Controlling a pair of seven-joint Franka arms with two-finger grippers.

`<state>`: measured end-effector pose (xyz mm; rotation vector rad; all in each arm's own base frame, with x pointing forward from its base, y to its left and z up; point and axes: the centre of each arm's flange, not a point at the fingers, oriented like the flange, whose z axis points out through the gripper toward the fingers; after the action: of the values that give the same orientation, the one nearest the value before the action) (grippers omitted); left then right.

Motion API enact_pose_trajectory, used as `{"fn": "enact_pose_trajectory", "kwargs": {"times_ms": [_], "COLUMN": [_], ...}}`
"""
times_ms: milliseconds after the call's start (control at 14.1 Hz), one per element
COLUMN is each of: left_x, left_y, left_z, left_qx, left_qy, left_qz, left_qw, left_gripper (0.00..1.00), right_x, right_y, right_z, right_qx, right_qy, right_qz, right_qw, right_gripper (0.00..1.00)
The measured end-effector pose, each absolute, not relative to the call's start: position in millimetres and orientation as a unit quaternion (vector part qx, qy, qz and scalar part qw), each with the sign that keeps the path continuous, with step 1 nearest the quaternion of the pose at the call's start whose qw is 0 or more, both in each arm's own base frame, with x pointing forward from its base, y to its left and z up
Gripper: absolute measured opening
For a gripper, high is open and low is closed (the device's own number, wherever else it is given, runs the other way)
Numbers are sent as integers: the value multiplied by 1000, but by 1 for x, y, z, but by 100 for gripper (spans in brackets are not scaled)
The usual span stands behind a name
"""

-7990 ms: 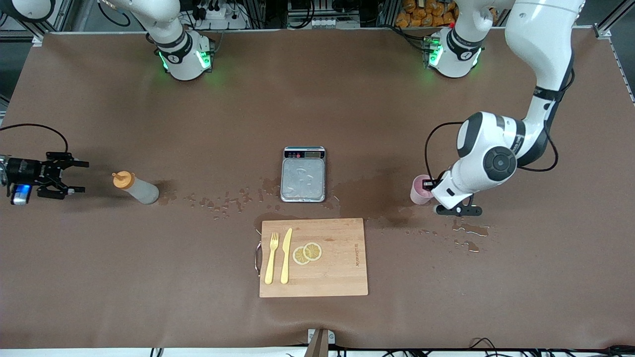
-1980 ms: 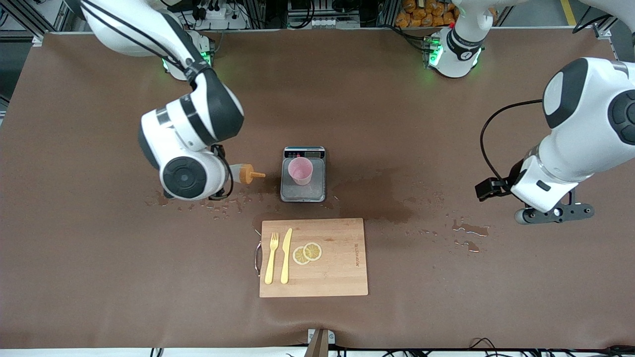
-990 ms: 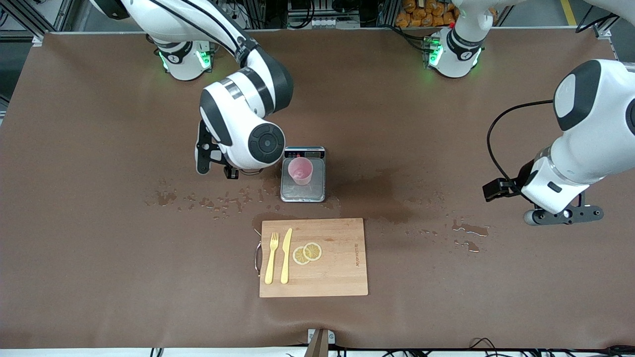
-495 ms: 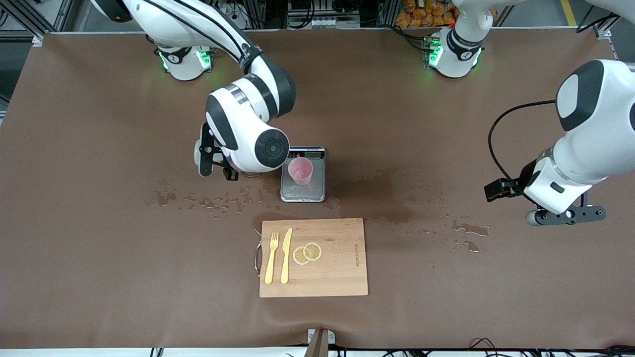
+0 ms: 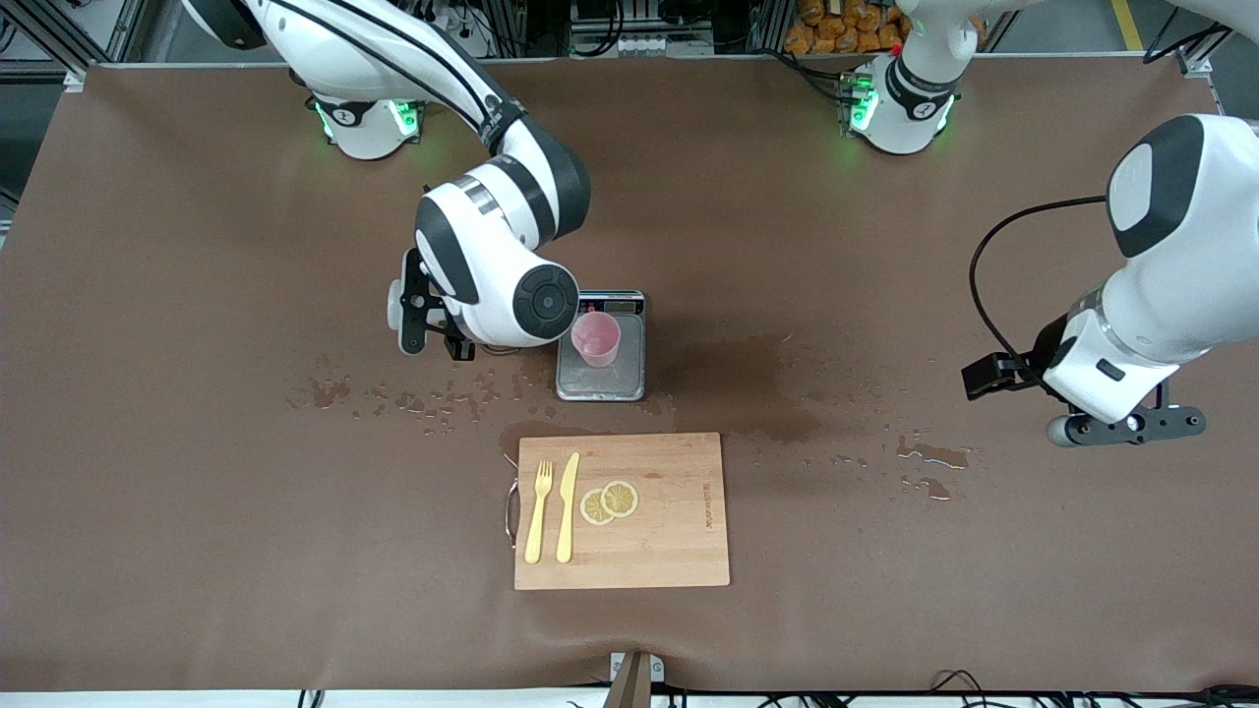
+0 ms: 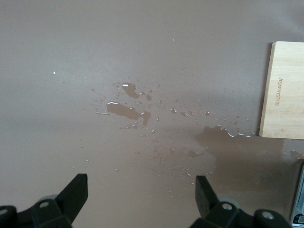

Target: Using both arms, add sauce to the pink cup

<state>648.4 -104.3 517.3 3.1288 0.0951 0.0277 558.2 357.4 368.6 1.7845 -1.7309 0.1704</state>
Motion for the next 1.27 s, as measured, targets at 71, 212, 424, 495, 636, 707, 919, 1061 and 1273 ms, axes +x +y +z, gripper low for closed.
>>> {"fn": "enact_pose_trajectory", "kwargs": {"times_ms": [71,212,424,495,636,707,919,1061,1273], "left_x": [647,641,630,625,613,608,592,586,575], "left_y": [-104,-99,-95,-95,-96,-96,-94,-85,-74], "left_z": [522,531,548,554,568,575,595,603,618], "left_qx": [999,1000,1000,1000,1000,1000,999,998,998], "left_qy": [29,17,2,-2,-12,-18,-37,-46,-48], "left_qz": [12,6,2,-3,-12,-15,-19,-23,-24], "left_qw": [5,2,2,0,-6,-8,-14,-18,-18], "left_gripper": [100,100,100,100,100,100,100,100,100], "right_x": [559,564,583,591,605,611,633,641,652], "right_y": [356,348,318,305,279,264,200,168,126], "right_z": [369,370,378,383,393,400,424,431,434], "right_qx": [677,677,682,683,690,696,706,706,711], "right_qy": [-659,-660,-662,-665,-667,-666,-661,-659,-644], "right_qz": [66,64,24,7,-38,-74,-159,-204,-261], "right_qw": [320,320,309,302,277,259,198,161,105], "right_gripper": [36,36,36,36,36,36,37,37,38]}}
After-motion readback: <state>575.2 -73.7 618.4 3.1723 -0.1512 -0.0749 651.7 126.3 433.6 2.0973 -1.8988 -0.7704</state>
